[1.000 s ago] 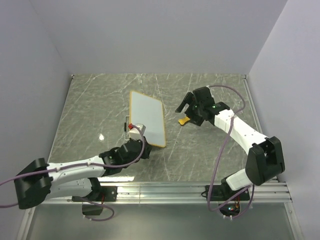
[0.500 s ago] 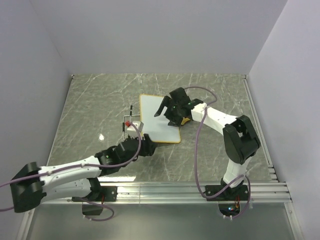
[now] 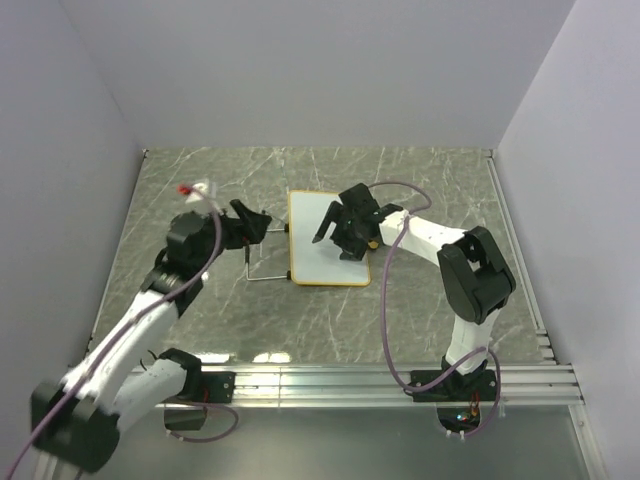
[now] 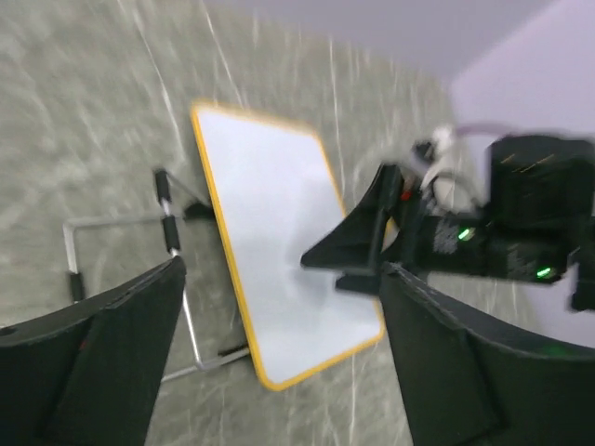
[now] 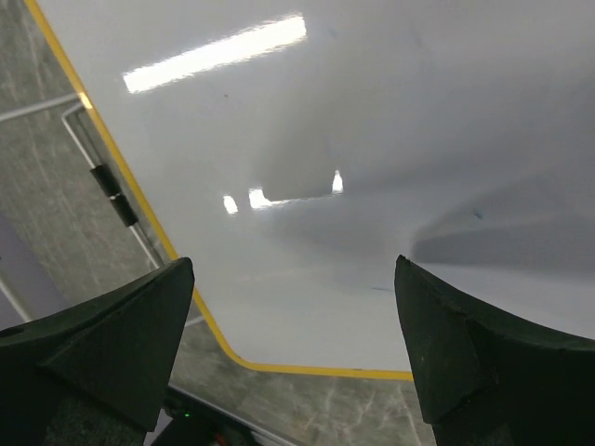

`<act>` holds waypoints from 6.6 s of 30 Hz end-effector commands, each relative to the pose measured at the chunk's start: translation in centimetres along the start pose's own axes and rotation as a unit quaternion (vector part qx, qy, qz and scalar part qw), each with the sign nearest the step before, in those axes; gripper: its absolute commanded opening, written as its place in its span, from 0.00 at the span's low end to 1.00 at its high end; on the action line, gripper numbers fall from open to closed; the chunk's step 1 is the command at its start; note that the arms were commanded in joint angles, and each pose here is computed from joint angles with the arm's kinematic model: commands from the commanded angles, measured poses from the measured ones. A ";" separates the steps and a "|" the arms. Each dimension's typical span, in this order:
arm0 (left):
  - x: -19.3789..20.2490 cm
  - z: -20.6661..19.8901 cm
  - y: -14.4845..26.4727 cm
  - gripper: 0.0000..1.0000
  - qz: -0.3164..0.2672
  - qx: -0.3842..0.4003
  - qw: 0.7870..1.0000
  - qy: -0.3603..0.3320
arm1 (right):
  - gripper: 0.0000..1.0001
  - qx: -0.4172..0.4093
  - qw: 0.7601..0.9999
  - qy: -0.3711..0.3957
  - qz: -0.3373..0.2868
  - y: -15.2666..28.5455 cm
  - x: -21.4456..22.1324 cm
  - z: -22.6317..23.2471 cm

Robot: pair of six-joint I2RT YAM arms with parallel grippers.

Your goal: Erase the whiteboard

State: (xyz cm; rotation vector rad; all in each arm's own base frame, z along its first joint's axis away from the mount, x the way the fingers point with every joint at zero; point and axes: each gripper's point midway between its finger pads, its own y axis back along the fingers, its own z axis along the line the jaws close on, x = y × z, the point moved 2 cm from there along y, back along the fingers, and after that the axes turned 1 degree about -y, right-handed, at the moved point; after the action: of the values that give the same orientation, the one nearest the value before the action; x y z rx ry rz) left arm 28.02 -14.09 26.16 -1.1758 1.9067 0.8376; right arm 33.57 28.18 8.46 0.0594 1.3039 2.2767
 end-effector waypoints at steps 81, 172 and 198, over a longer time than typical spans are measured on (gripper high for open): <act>16.5 -1.2 -15.4 0.01 0.351 0.097 0.927 0.087 | 0.93 0.021 1.000 -0.019 -0.012 0.4 -3.9 -5.6; 4.4 1.4 -4.7 0.45 0.323 -0.124 0.938 0.000 | 0.99 0.008 0.994 -0.018 -0.112 14.2 -3.9 -12.1; 0.3 6.5 -2.7 0.73 0.303 -0.167 0.938 -0.027 | 0.99 -0.171 0.974 0.052 -0.138 20.5 -4.8 -2.2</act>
State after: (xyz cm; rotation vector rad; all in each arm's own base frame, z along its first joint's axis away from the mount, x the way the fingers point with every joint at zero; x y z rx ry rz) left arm 32.25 -10.53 19.95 -0.7042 2.2078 1.6261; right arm 28.39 13.40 19.25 -0.1260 1.0716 2.1615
